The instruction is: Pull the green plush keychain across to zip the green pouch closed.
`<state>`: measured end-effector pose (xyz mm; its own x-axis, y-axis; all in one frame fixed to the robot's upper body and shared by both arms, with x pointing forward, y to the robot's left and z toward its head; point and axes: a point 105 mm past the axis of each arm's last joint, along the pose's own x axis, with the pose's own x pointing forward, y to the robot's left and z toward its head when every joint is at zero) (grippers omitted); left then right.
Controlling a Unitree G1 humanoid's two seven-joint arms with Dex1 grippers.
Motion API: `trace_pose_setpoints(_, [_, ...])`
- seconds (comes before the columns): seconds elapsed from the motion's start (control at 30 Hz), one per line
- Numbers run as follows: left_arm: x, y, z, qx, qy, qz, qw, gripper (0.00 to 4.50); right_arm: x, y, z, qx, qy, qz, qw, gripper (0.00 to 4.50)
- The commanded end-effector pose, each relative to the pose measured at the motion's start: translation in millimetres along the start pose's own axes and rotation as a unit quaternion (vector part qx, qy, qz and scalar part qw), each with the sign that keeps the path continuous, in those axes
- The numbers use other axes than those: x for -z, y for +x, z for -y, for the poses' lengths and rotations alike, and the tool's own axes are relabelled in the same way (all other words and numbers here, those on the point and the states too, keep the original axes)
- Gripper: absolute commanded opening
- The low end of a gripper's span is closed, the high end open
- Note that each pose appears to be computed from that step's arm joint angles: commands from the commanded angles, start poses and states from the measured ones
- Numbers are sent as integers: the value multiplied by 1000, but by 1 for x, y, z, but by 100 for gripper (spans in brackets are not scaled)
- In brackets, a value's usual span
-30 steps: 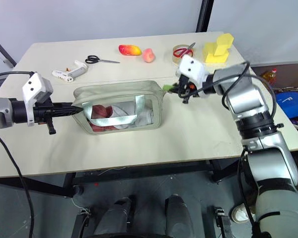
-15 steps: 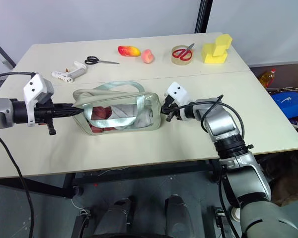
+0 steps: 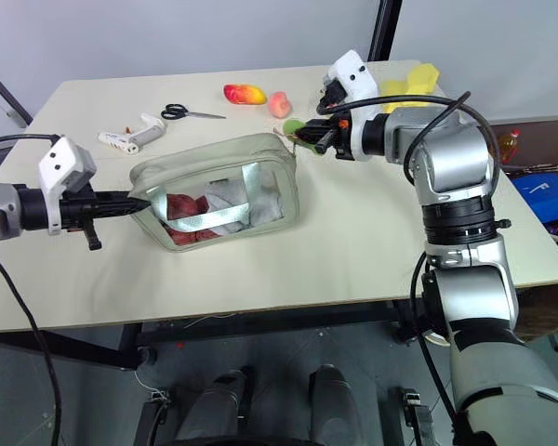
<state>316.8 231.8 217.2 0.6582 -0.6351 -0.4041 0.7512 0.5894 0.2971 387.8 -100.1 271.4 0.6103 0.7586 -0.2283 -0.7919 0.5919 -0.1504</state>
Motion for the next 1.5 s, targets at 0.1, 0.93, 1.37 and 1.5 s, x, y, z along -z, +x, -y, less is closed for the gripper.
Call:
trace_pose_setpoints(0.1, [-7, -5, -8, -21, 19, 3, 1000, 0, 18, -3, 0, 15, -11, -16, 1000, 5])
trace_pose_setpoints(0.93, [-7, 0, -4, -18, 17, 8, 1000, 0, 89, 18, -32, -17, 119, -69, 990, 5])
trace_pose_setpoints(1.37, [-21, -51, -19, -24, -57, 41, 997, 446, 8, -54, -16, -135, -95, -69, 984, 450])
trace_pose_setpoints(1.5, [-24, -78, -29, -58, -62, 34, 996, 446, -6, -68, -27, -170, -110, -70, 977, 450])
